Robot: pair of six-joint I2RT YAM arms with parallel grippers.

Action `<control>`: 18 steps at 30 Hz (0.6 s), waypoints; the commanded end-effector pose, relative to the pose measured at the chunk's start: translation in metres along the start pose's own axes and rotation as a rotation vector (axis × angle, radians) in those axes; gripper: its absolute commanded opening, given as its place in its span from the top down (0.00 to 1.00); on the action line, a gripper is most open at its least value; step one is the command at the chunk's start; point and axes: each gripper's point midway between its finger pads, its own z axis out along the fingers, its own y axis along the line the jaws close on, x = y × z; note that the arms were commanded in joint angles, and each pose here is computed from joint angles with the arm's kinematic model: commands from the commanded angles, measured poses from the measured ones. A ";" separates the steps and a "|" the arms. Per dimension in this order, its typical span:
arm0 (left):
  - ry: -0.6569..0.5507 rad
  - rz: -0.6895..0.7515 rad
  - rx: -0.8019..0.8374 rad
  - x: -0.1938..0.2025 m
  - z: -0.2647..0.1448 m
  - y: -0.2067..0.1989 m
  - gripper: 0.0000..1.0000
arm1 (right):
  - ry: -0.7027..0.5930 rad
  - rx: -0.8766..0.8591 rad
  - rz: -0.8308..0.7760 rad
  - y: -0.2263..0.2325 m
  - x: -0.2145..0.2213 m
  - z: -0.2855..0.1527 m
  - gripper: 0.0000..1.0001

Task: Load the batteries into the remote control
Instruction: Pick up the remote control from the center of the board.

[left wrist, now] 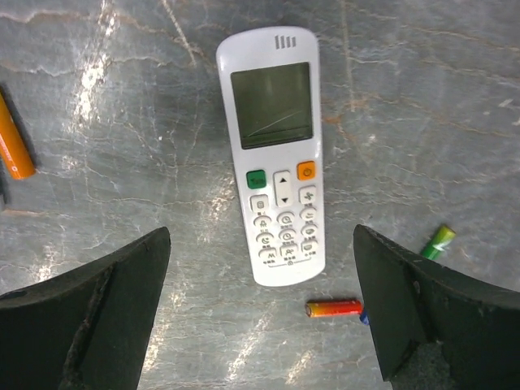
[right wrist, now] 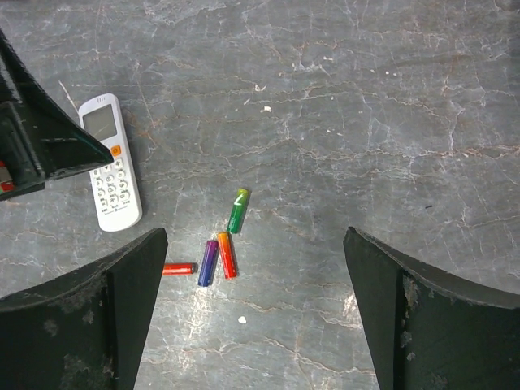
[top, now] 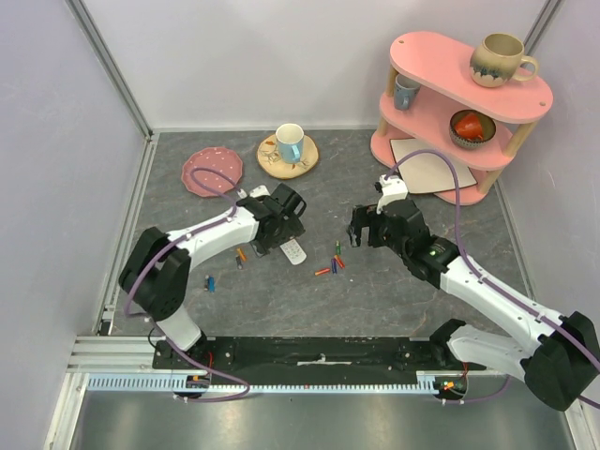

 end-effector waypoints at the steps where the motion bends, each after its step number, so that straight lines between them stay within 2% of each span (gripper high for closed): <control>1: -0.025 -0.100 -0.089 -0.002 0.005 -0.002 0.01 | -0.012 -0.018 0.010 0.002 -0.002 -0.004 0.02; 5: -0.022 -0.116 -0.159 -0.002 0.014 0.000 0.01 | -0.013 -0.019 0.010 0.002 -0.003 -0.005 0.02; 12: -0.028 -0.108 -0.190 -0.004 0.029 -0.007 0.03 | -0.008 -0.020 0.014 0.002 -0.001 -0.005 0.02; 18: -0.027 -0.094 -0.188 -0.008 0.038 -0.010 0.11 | -0.003 -0.016 0.013 0.001 0.002 -0.005 0.02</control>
